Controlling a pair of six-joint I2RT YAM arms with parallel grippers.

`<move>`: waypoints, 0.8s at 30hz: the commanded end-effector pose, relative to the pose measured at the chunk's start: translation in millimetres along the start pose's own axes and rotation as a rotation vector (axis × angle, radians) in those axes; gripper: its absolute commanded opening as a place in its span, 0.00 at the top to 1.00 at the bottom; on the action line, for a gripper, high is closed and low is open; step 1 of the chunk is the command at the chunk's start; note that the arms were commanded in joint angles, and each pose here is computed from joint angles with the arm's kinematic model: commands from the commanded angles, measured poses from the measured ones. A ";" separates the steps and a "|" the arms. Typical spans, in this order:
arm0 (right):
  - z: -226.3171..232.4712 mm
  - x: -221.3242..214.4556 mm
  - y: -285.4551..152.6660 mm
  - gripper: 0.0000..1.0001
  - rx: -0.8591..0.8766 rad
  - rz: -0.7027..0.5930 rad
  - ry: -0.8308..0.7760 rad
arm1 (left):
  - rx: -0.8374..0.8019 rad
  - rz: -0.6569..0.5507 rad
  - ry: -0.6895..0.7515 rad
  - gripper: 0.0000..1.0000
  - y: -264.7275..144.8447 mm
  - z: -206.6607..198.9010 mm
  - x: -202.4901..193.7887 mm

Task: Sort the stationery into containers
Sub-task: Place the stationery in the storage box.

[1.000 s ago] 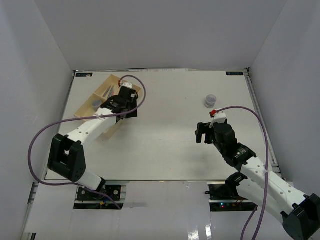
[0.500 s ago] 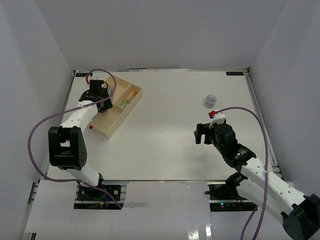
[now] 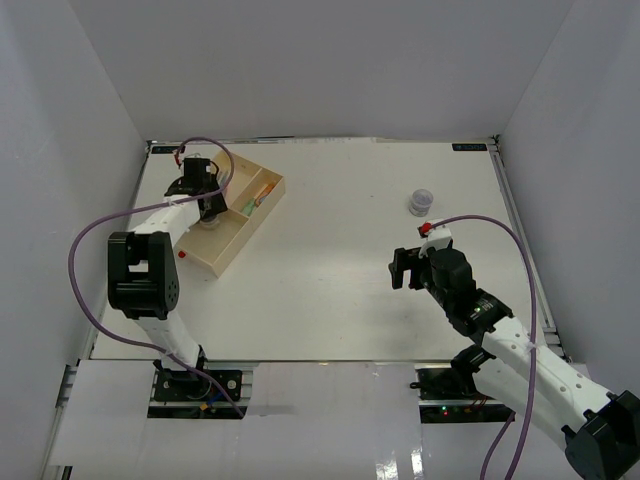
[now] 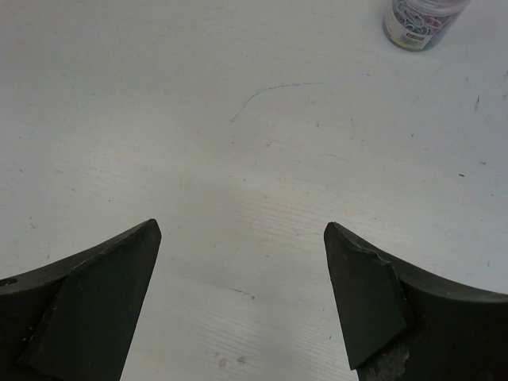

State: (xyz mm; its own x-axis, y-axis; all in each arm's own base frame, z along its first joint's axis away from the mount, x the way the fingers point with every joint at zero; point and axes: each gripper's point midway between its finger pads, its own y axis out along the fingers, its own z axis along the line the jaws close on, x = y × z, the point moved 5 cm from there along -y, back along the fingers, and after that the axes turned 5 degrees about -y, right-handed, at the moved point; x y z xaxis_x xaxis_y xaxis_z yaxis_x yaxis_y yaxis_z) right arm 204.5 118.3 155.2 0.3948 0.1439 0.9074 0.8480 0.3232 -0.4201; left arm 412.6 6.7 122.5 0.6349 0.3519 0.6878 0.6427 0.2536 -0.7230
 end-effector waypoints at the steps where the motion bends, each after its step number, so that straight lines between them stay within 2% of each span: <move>1: -1.0 5.9 0.5 0.10 0.001 -0.037 -0.007 | -0.012 -0.086 -0.036 0.48 0.0 -4.0 29.3; 3: -1.0 5.9 0.5 0.10 0.001 -0.037 -0.007 | -0.021 -0.084 -0.038 0.44 2.0 -6.2 30.0; 7: -0.8 5.2 0.6 0.10 0.003 -0.035 -0.006 | -0.025 -0.072 -0.036 0.30 4.6 -6.7 28.0; 16: 1.1 13.2 2.9 0.10 0.009 -0.036 -0.001 | -0.054 -0.071 -0.039 0.11 -2.4 -9.4 32.2; 20: 1.5 19.9 5.6 0.10 0.000 -0.035 0.003 | -0.072 -0.069 -0.038 0.08 -12.3 -11.2 37.8; 24: -7.2 32.0 12.8 0.10 -0.061 -0.032 0.014 | -0.127 -0.095 -0.048 0.03 -43.6 -12.5 49.8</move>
State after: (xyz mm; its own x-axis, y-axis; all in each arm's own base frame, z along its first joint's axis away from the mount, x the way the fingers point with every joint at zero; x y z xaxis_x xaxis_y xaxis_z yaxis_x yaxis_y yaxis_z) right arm 211.7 120.0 149.3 0.4334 0.1677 0.8854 0.8326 0.3014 -0.4646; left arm 419.7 9.5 126.8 0.6414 0.3654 0.6746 0.6406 0.2288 -0.7330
